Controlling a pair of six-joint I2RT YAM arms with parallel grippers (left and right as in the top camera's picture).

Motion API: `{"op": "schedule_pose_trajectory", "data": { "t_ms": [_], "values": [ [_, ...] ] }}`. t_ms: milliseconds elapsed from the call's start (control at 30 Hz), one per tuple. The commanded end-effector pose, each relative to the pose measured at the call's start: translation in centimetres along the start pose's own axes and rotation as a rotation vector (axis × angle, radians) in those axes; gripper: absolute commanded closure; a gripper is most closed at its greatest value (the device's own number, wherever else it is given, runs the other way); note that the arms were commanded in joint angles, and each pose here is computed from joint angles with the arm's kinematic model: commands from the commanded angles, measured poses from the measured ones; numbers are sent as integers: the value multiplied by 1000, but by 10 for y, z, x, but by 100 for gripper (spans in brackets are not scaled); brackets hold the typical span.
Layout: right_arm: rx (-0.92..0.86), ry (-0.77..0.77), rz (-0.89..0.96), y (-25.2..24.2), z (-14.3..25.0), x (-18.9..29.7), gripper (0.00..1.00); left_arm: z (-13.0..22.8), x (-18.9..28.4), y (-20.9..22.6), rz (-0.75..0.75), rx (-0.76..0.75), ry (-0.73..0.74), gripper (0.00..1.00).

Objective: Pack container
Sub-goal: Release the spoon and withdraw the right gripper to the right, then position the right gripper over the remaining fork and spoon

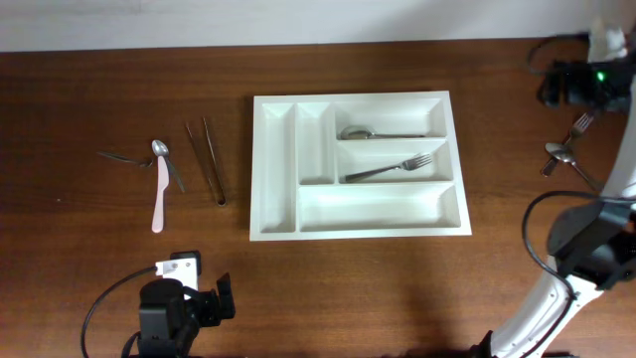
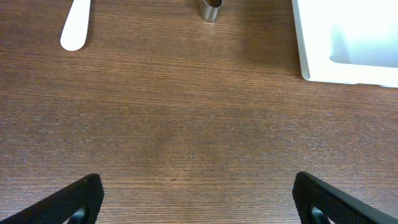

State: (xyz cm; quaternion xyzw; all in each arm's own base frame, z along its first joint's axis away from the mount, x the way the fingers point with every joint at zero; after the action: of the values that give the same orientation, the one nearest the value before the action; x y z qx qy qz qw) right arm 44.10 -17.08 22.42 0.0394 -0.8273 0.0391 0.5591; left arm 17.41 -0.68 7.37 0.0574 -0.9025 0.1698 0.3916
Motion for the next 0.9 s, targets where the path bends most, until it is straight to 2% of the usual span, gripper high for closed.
{"op": "schedule_pose_trajectory", "data": {
  "t_ms": [0, 167, 300, 500, 633, 733, 867],
  "values": [
    [-171, 63, -75, -18, 35, -27, 1, -6, 3, -1, 1, 12, -18, 1],
    [-357, 15, -157, -42, 55, -44, 2, -6, 3, -1, 1, 12, -18, 1],
    [-413, -45, -156, -66, 61, -44, 2, -6, 3, -1, 1, 12, -18, 1],
    [-659, 55, 76, -110, 97, -55, 3, -6, 3, -1, 1, 12, -18, 1],
    [-820, 102, 165, -113, 108, -63, 2, -6, 3, -1, 1, 12, -18, 1],
    [-1015, 140, 272, -114, 120, -68, 2, -6, 3, -1, 1, 12, -18, 1],
    [-1119, 86, 233, -106, 104, -75, 0, -6, 3, -1, 1, 12, -18, 1]
  ]
}}
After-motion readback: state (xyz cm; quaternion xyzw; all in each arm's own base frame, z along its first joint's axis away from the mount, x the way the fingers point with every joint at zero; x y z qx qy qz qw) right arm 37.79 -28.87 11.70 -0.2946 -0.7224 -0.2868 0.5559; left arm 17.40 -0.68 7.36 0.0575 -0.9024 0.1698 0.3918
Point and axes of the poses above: each gripper's point midway between its finger pads, its own x axis back along the fingers, its own y axis along the line the jaws close on, z = x × y, the point moved 1 cm from there along x, back along the fingers, and after that the axes turned 15 degrees about x, right-handed, at the moved point
